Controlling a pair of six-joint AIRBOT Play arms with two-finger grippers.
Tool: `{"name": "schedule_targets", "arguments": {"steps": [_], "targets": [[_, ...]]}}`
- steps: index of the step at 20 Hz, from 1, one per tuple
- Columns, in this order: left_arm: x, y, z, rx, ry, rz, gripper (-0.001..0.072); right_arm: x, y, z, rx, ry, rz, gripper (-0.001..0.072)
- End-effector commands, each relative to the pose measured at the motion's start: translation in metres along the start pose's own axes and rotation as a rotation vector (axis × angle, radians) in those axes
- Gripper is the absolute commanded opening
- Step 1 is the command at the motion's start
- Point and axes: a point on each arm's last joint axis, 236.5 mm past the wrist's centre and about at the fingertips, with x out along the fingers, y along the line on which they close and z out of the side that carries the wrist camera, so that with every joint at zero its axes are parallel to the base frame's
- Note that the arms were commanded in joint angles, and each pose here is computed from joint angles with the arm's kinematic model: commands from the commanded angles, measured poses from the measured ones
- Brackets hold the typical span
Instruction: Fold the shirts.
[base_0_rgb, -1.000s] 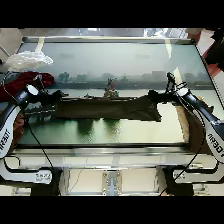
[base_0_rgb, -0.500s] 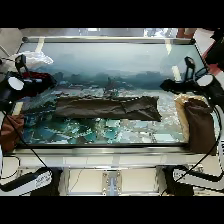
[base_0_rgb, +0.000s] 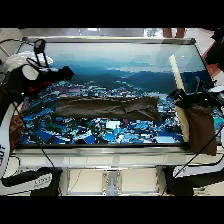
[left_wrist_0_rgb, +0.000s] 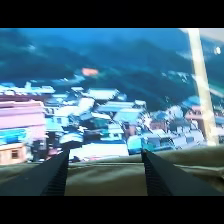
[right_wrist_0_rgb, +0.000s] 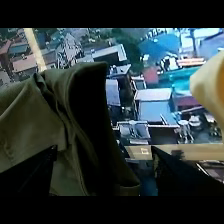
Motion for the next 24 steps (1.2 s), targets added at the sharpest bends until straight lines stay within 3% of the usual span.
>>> {"name": "schedule_targets", "arguments": {"steps": [1,12,13,17,18,19,20,21,22,24], "targets": [[0.031,-0.031,-0.025,0.048,0.088,-0.045,0.05,0.03,-0.003,-0.012,0.044,0.086,0.117,0.0672],[0.041,-0.052,-0.039,0.078,0.121,-0.074,0.05,0.106,0.037,-0.054,-0.1,0.242,0.11,0.0663],[0.041,-0.052,-0.039,0.078,0.122,-0.074,0.05,0.111,0.041,-0.061,-0.11,0.263,0.113,0.0628],[0.046,-0.05,-0.052,0.076,0.171,-0.073,0.0499,0.126,0.059,-0.075,-0.163,0.297,0.112,0.043],[0.049,-0.048,-0.06,0.074,0.201,-0.073,0.0499,0.127,0.063,-0.078,-0.168,0.303,0.114,0.0256],[0.052,-0.047,-0.071,0.071,0.243,-0.073,0.0492,0.126,0.067,-0.079,-0.165,0.308,0.123,0.0026],[0.055,-0.045,-0.081,0.069,0.281,-0.073,0.0438,0.123,0.073,-0.082,-0.163,0.316,0.143,0.0019],[0.059,-0.044,-0.092,0.064,0.324,-0.074,0.025,0.118,0.079,-0.083,-0.17,0.32,0.156,0.0019],[0.063,-0.045,-0.102,0.054,0.356,-0.082,0.0001,0.112,0.085,-0.084,-0.181,0.322,0.163,0.0019],[0.073,-0.056,-0.121,0.04,0.414,-0.111,0.0009,0.094,0.1,-0.085,-0.218,0.316,0.182,0.0019]]}}
